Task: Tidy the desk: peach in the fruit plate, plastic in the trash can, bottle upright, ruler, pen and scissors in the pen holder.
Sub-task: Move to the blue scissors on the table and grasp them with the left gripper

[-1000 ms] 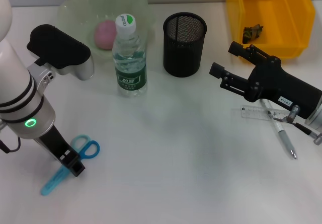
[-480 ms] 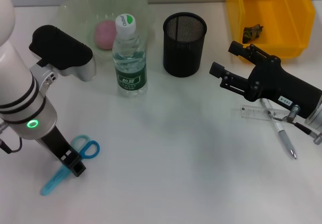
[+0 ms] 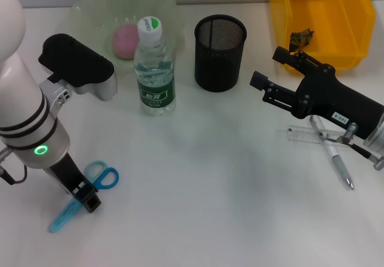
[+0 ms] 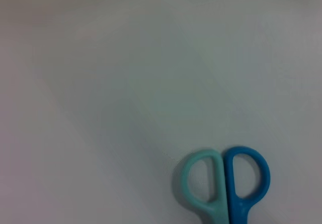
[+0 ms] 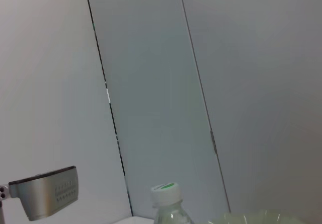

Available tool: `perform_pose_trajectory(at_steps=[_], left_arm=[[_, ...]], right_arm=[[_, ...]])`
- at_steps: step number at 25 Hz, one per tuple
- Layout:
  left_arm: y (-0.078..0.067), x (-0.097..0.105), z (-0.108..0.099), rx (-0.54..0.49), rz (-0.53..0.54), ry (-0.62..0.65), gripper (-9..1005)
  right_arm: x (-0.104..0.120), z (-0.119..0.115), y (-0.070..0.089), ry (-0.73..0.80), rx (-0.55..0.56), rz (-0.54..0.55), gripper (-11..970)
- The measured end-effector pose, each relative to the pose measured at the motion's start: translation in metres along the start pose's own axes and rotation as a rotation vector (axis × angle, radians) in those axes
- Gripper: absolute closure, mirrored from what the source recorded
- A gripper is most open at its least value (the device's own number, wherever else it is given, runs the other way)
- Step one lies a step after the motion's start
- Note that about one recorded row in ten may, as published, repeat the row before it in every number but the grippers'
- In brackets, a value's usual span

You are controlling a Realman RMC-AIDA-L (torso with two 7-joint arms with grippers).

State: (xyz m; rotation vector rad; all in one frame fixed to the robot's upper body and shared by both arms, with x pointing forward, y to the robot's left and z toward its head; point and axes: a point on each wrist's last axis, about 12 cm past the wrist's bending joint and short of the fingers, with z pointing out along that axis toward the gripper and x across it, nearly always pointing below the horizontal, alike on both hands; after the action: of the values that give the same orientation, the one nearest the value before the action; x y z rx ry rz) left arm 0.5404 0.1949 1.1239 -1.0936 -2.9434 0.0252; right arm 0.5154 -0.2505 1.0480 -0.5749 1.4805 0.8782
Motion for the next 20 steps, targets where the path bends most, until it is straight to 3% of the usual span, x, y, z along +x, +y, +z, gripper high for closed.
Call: perform_pose_trajectory(at_steps=[10,20], left_arm=[[-0.0023,-0.0032,0.0004,-0.026,0.023,0.004,467],[-0.0041,-0.0040,0.0006,-0.029,0.033,0.014,603]], right_arm=[[0.0000,-0.0002,-0.0002,-0.002,0.004,0.002,136],[-0.0011,0.0003,-0.0010,-0.010,0.009,0.002,136]])
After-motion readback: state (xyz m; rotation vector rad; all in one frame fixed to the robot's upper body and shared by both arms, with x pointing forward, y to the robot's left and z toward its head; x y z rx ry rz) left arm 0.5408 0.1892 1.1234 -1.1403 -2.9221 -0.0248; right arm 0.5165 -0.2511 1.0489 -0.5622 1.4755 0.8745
